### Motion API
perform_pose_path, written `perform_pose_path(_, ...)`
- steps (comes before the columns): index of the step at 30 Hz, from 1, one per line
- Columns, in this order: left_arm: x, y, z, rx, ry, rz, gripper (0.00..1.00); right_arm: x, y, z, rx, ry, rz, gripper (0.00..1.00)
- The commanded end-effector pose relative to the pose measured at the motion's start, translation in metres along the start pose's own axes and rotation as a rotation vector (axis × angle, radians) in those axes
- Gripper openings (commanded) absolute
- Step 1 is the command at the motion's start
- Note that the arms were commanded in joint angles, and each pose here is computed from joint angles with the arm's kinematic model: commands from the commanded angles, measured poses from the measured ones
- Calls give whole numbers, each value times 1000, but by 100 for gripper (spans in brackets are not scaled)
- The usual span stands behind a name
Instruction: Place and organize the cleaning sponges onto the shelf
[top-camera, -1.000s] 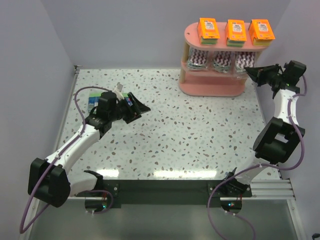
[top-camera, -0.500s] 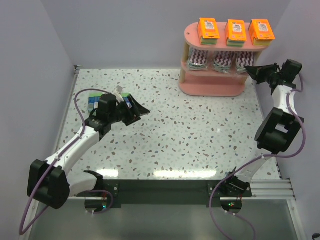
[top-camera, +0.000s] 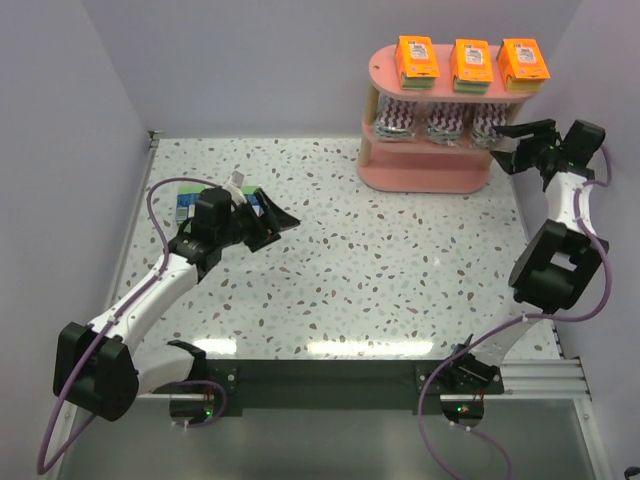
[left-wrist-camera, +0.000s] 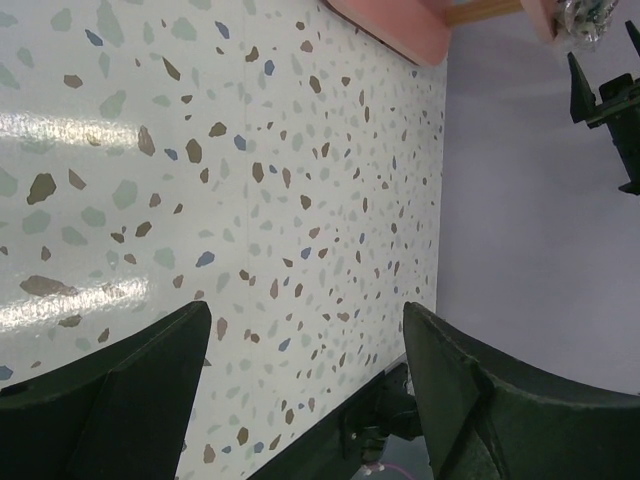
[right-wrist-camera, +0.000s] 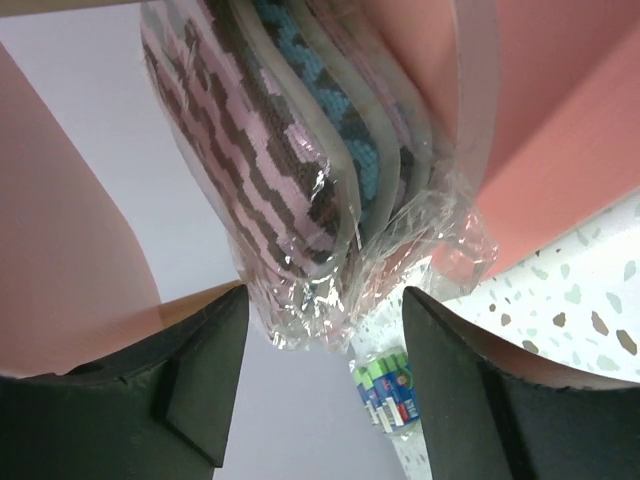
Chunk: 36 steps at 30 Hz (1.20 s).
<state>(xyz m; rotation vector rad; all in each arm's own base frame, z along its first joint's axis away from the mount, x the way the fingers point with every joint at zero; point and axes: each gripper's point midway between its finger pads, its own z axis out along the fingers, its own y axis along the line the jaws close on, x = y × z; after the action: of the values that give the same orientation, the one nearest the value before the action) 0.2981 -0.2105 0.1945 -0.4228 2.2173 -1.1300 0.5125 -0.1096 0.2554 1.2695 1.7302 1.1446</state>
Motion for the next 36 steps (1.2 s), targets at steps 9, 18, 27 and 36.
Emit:
perform_pose_path(9, -37, -9, -10, -42, -128, 68, 91, 25, 44, -55, -71, -41, -122, 72)
perform_pose_path(18, -132, 50, -3, -268, -275, 166, 91, 140, -3, -103, 47, 20, -285, 74)
perform_pose_path(27, -176, 109, 37, -428, -214, 222, 70, 255, -117, -136, 212, 339, -425, 73)
perform_pose_path(36, -142, 175, 53, -569, -105, 197, 33, 285, -182, -167, 311, 426, -397, 73)
